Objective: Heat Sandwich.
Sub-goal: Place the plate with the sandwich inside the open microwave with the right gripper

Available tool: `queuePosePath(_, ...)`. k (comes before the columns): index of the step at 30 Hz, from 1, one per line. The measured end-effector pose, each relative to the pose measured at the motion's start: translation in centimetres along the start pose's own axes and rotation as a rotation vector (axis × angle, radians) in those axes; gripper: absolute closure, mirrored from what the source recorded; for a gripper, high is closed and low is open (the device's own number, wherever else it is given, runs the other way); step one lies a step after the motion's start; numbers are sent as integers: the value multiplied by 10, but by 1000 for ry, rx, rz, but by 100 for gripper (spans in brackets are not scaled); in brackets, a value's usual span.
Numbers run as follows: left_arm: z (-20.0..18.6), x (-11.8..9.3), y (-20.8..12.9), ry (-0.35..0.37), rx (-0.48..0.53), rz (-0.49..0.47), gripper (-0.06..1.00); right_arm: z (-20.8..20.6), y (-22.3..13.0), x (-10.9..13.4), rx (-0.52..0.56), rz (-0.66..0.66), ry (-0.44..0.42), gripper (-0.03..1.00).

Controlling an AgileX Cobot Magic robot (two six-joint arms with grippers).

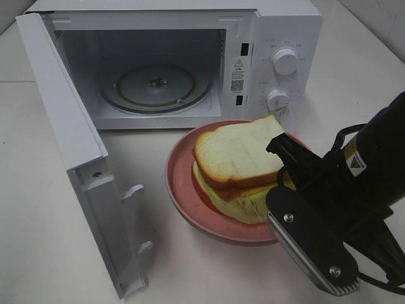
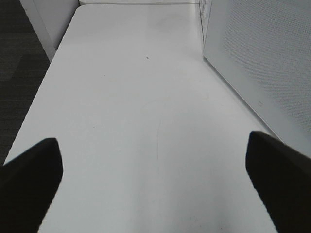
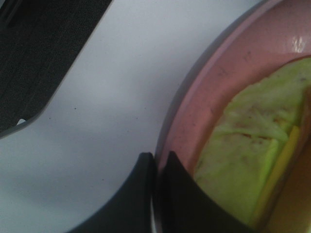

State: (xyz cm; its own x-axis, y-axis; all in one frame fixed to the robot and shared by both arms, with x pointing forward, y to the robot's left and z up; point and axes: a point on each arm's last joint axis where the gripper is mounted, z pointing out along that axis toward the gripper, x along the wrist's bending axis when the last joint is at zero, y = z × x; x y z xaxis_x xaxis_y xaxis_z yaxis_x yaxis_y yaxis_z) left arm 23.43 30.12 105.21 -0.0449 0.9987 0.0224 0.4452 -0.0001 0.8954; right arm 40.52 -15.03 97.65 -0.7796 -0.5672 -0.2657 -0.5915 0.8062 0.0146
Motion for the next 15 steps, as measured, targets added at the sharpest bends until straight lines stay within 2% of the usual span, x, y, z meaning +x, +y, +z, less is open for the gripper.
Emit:
queuePosePath(6, 0, 0, 0, 0, 0, 0, -3, 3, 1, -6, 0, 1, 9, 94)
queuePosePath(15, 0, 0, 0, 0, 0, 0, -3, 7, 3, -27, -2, 3, 2, 94)
